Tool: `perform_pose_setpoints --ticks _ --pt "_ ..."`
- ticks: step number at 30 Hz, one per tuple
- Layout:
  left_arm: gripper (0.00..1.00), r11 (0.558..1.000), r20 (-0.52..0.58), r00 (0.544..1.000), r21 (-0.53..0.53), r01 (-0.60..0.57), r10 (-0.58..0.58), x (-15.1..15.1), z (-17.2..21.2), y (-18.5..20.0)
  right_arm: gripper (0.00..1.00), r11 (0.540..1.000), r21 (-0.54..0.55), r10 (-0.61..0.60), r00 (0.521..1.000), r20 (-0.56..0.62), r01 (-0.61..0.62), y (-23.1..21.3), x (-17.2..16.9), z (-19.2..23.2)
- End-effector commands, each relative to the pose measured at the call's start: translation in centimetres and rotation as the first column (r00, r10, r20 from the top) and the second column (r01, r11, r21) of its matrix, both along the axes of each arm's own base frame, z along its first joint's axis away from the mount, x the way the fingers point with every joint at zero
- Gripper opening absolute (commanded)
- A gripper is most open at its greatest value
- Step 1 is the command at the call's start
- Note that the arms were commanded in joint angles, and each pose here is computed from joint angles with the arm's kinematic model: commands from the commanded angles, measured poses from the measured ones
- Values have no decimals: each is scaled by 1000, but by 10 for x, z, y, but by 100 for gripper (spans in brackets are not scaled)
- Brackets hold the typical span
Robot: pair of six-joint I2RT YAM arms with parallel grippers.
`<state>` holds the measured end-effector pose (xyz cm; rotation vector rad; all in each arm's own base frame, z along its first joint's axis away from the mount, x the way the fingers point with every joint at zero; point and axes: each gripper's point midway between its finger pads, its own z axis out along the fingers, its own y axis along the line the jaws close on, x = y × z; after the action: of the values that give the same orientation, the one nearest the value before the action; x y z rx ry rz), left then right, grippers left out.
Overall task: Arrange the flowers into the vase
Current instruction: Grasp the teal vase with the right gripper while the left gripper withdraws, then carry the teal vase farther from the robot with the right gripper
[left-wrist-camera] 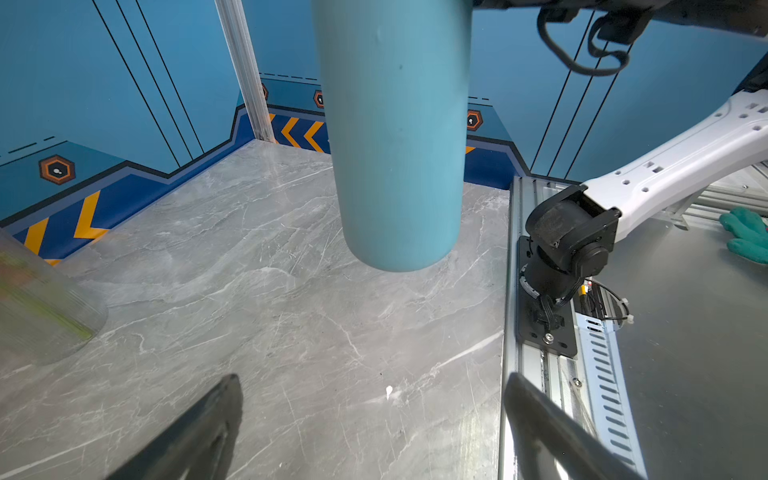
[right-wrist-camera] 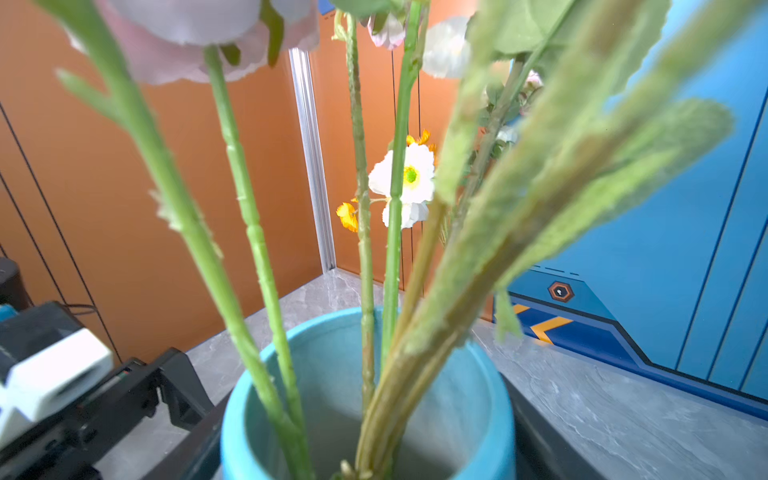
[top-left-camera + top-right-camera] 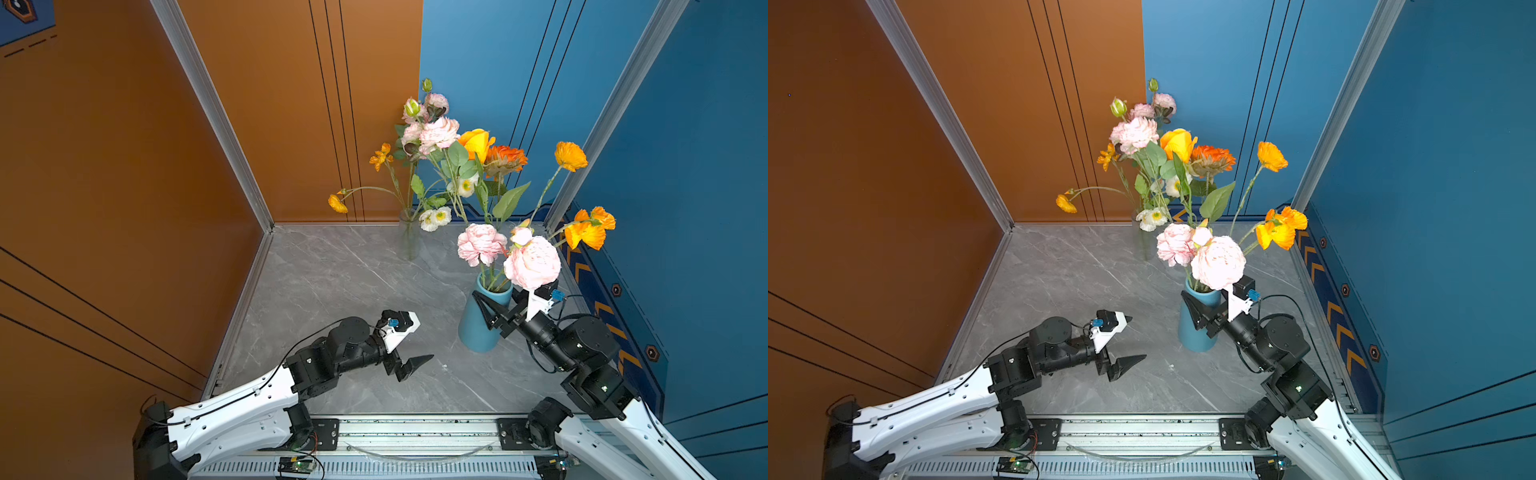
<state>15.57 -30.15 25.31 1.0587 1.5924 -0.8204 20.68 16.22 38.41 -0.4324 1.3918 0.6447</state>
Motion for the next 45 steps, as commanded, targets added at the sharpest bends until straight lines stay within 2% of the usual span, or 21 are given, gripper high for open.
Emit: perform_pose_setpoints --ticks 1,13,20,23,27,29,33,36,40,45 --pt "98 999 19 1000 -27 24 -24 -2 9 -3 34 990 137 22 987 156 -44 -18 -33 72" --pt "98 999 49 998 -36 32 -30 -2 13 -4 33 986 46 -166 966 196 160 -58 -40 98" --pt "98 997 72 995 -32 64 -62 0 23 -13 33 963 -34 -251 937 243 267 -58 -18 87" --pt "98 997 78 994 -25 76 -74 3 25 -17 33 949 -21 -294 905 308 315 -57 -6 85" --pt "98 996 74 994 -15 87 -86 9 25 -23 33 931 -37 -333 884 328 364 -55 18 84" --pt "98 996 68 993 -7 92 -92 12 23 -25 33 925 -12 -357 883 304 379 -59 35 83" --pt "98 995 56 994 5 95 -95 16 18 -30 31 923 111 -384 889 250 367 -79 63 89" --pt "98 995 48 994 9 96 -97 19 15 -32 31 910 178 -411 876 253 375 -99 78 97" --pt "98 996 44 995 8 84 -84 24 16 -31 31 916 198 -396 861 318 348 -111 87 109" --pt "98 998 39 997 -3 59 -59 34 19 -26 31 898 244 -431 846 315 367 -134 111 103"
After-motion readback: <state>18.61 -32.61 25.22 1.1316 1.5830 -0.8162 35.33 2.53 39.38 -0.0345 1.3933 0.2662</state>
